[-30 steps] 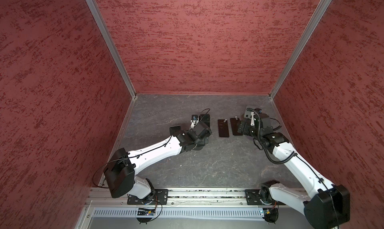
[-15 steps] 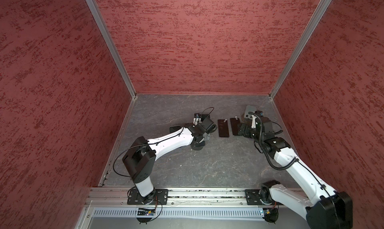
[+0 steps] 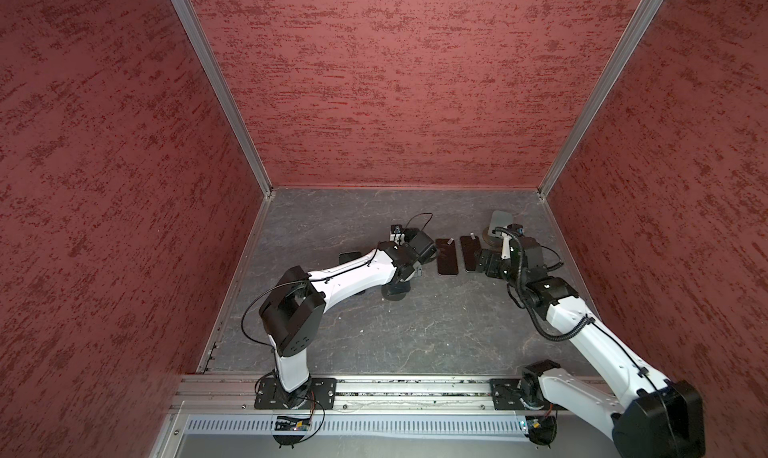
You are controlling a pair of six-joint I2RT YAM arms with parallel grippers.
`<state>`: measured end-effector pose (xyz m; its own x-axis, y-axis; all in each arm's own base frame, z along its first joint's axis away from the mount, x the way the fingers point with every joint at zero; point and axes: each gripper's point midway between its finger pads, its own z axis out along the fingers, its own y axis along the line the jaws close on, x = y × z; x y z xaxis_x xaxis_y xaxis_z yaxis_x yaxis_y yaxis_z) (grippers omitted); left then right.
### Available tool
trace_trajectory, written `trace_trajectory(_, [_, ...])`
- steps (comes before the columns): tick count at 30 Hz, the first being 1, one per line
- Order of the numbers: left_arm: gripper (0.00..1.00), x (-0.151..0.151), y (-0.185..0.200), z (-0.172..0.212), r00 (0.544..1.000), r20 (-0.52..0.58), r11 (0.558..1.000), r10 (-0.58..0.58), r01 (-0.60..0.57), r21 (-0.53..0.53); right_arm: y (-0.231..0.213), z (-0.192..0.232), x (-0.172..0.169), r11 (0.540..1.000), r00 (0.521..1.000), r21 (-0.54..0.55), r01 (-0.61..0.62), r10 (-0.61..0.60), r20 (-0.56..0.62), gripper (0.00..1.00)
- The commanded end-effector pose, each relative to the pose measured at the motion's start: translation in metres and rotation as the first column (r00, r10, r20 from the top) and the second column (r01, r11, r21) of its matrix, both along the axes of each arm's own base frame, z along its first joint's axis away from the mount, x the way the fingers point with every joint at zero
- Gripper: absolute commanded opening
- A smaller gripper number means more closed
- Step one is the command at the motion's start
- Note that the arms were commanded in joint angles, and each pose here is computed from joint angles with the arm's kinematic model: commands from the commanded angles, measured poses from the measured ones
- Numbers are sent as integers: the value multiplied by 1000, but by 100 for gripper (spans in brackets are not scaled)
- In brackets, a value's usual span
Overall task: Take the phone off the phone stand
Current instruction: 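Grasp the black phone's top edge on the center stand with the left gripper, then lift the black phone up off its stand with the left gripper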
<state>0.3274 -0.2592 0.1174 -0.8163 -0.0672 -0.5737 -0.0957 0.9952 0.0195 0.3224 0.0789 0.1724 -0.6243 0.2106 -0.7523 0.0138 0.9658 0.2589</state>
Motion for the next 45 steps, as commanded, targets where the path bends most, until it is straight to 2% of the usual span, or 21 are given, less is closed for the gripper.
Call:
trace_trajectory(1, [94,4,3,-1,1000,8,999,28,-28,15,7,1,2,999,999,13,-34,34,19,99])
trace_trajectory(23, [68,9,5,-5,1000,12,1000,27,-27,3,12,-7,3,998,999,27,-48,49,-11,99])
trace_trajectory(45, [63,-3,13,37,995,96,1000,-21,20,16,15,-21,7,998,997,34,-47,49,-57,99])
